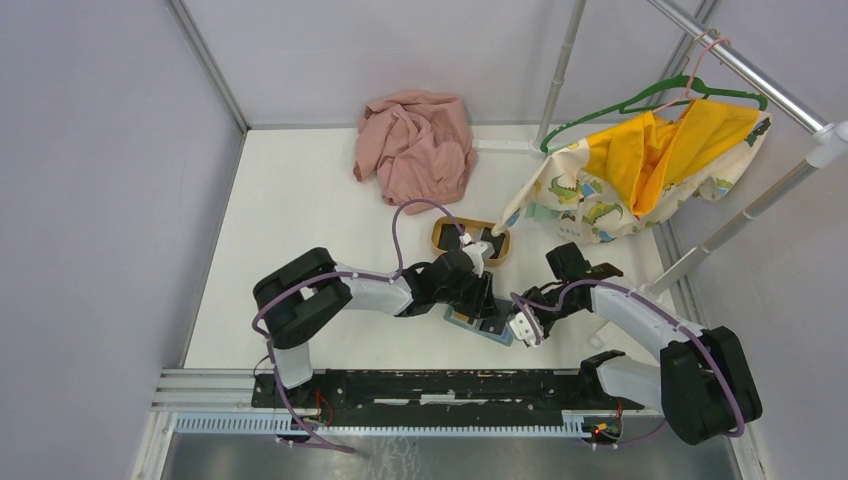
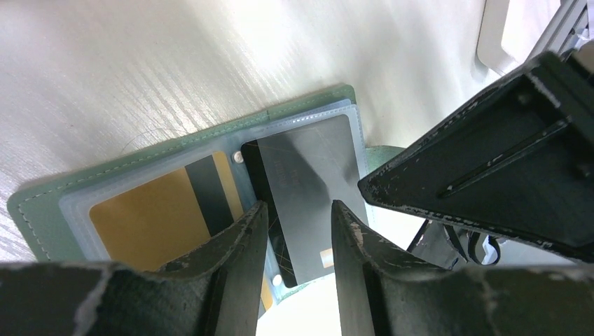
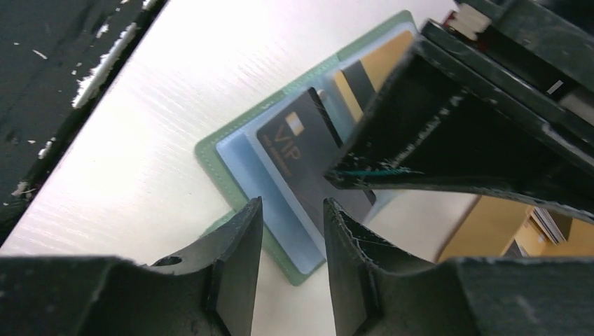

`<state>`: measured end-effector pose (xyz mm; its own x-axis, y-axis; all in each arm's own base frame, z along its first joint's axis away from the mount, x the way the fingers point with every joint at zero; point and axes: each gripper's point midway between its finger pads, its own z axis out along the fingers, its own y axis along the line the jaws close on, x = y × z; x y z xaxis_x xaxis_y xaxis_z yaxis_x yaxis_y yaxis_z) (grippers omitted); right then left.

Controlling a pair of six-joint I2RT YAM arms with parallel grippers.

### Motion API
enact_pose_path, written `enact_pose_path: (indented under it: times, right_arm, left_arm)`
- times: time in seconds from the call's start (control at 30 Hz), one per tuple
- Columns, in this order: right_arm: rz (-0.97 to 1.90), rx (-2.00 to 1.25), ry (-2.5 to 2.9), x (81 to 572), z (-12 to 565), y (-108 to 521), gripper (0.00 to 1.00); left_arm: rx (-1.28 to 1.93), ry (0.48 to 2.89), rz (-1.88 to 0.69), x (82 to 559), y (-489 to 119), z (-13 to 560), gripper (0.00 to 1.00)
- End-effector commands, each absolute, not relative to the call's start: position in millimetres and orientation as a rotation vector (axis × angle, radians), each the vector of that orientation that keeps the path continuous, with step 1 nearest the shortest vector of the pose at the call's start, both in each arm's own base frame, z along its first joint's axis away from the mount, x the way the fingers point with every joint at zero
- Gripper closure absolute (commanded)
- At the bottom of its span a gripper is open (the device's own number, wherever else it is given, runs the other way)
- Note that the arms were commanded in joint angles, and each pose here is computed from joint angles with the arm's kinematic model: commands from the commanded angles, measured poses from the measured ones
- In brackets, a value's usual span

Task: Put the credit cards into the card holder
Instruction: Insert the credit card into the card holder, then turn over the card slot in the card holder.

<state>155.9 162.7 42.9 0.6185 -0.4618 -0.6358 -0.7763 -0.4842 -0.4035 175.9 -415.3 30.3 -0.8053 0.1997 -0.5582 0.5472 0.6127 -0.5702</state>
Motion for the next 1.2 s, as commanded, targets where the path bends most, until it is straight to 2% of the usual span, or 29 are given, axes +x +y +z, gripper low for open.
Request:
enact_pose_path:
  times: [0.0, 0.37, 0.7, 1.17]
  right_arm:
    - [0.586, -2.17, 0.855, 151, 43, 171, 0.56]
    - [0.453, -2.109, 0.946, 177, 37, 175, 0.57]
    - [0.444, -1.999, 0.961, 186, 53, 186, 0.59]
    - [0.511, -1.847, 1.075, 198, 59, 201, 0.61]
  left_arm:
    - [0.596, 2.433, -1.049, 172, -406, 18, 0.54]
    - [0.6, 2.421, -1.093, 170, -408, 21, 0.54]
    - [0.541, 2.348, -1.182, 171, -407, 49, 0.46]
    - [0.478, 2.283, -1.073, 181, -379, 75, 0.43]
